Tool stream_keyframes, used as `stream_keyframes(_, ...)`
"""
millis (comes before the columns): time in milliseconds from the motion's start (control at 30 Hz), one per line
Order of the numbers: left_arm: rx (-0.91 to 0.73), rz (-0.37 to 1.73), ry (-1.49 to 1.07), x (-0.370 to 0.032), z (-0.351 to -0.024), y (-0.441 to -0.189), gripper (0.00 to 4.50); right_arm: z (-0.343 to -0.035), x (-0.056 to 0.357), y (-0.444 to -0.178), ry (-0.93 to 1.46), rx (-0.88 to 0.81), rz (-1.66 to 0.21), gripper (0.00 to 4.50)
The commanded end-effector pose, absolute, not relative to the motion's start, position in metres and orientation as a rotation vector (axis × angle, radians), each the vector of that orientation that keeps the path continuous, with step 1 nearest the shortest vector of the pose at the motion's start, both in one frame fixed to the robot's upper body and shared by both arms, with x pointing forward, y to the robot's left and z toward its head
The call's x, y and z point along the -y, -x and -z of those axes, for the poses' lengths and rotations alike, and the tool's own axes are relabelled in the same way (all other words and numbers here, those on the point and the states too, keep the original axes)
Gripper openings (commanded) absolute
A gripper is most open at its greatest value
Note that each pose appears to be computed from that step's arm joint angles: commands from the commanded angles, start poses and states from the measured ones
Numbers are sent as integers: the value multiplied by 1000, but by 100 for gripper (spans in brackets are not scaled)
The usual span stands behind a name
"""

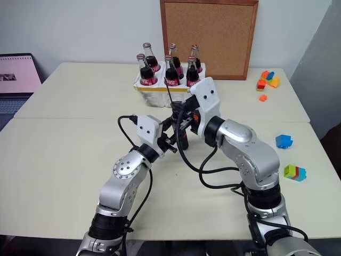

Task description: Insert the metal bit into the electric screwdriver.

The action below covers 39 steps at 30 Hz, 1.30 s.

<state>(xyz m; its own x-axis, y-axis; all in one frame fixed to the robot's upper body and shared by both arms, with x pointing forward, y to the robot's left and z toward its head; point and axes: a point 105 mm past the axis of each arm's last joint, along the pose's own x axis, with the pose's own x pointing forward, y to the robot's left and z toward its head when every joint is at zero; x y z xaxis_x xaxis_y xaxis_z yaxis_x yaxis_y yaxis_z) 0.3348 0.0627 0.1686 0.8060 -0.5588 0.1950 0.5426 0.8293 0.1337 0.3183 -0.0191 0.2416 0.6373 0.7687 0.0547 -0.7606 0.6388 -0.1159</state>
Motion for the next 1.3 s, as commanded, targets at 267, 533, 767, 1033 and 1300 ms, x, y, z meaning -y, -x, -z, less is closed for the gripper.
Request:
stream_keyframes(267,262,605,-85,-59,-175,-333,166,-268,30,-316,31,200,-861,109)
stream_keyframes(533,268,606,-85,-57,-176,-334,166,-288,38,-309,-7,255,-870,269)
stream_keyframes(767,299,567,-200,-73,-192,-341,166,-290,63,-305,61,257,-832,422)
stream_keyframes(1033,212,628,-772,-112,-210,-364,165,-280,113,-296,194,174,-781,450)
stream_keyframes(1300,-109,1006,-1132,-124,-150,-365,165,-248,122,-254,486,-50,-1015,450)
